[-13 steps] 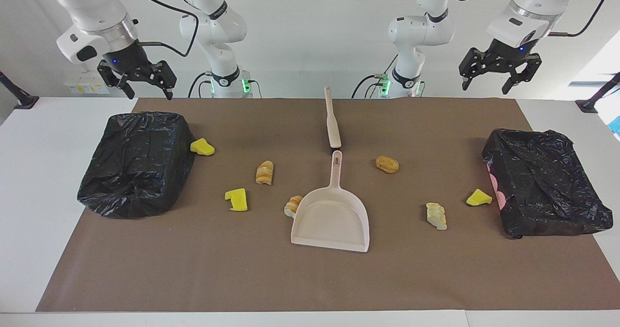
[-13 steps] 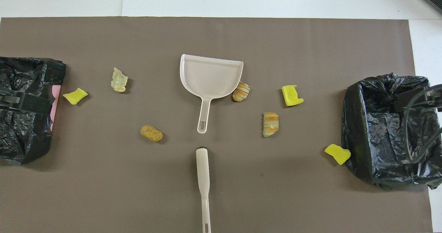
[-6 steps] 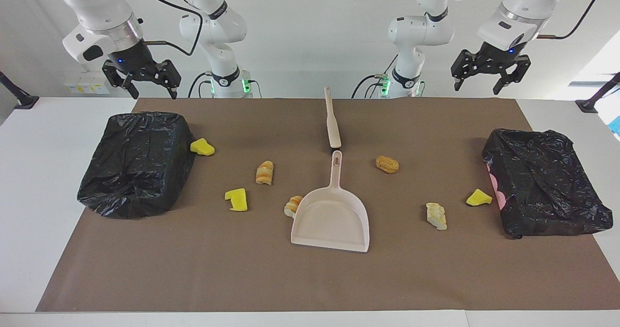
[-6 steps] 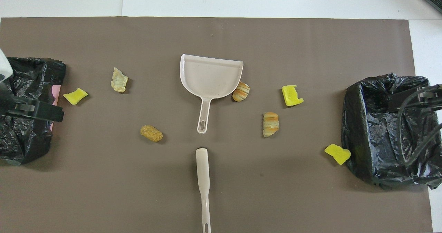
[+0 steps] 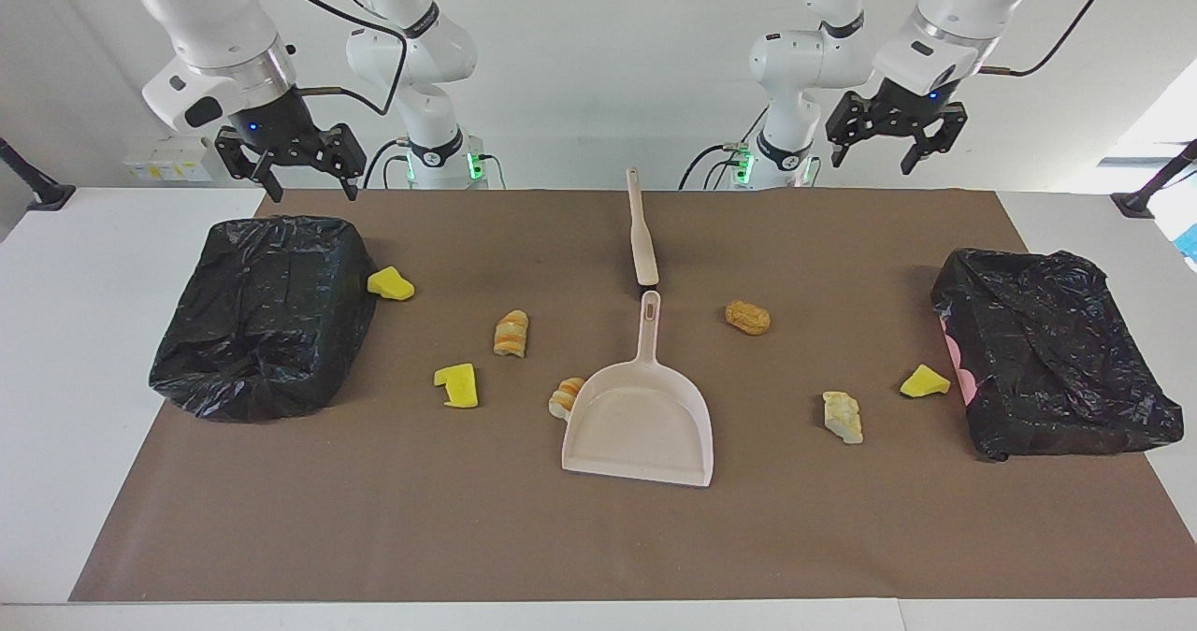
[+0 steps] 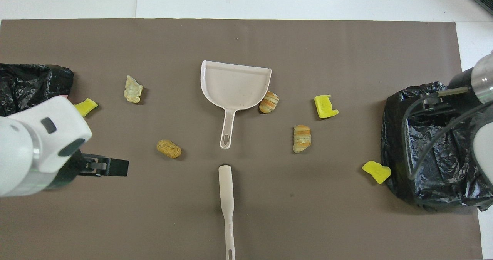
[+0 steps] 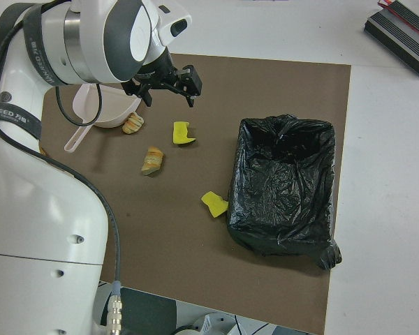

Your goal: Sweep and dump trash in bin

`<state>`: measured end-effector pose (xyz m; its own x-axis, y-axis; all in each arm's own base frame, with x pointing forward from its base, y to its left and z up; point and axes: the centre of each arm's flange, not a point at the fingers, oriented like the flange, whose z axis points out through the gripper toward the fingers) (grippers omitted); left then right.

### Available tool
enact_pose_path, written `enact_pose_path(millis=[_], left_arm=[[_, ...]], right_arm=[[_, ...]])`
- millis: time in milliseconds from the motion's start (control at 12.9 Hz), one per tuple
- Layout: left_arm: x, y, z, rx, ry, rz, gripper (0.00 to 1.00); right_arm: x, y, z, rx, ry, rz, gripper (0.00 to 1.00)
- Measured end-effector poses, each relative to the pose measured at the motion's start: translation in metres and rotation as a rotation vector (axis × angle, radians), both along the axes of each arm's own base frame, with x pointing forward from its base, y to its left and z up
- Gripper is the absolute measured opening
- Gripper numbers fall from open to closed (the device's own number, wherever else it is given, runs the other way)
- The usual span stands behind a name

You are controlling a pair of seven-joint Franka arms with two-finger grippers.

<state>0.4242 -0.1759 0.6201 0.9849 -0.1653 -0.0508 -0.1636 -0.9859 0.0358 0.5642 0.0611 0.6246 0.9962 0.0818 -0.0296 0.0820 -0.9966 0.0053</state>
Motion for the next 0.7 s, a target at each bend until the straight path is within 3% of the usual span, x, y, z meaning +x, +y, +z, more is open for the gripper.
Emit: enact_pose_path(millis=[388,698], left_arm=[[-0.075,-0.102,-0.084,0.044,0.013,0.000,1.00],[-0.116,-0.144,-0.136,0.056,0.023,-0.022,1.00]], right_arm=[[0.049,0.113,-0.056,0.015,-0.026,0.063,1.00],[0.082,0.175,-0.102,0.037,-0.060,-0.014,1.00]])
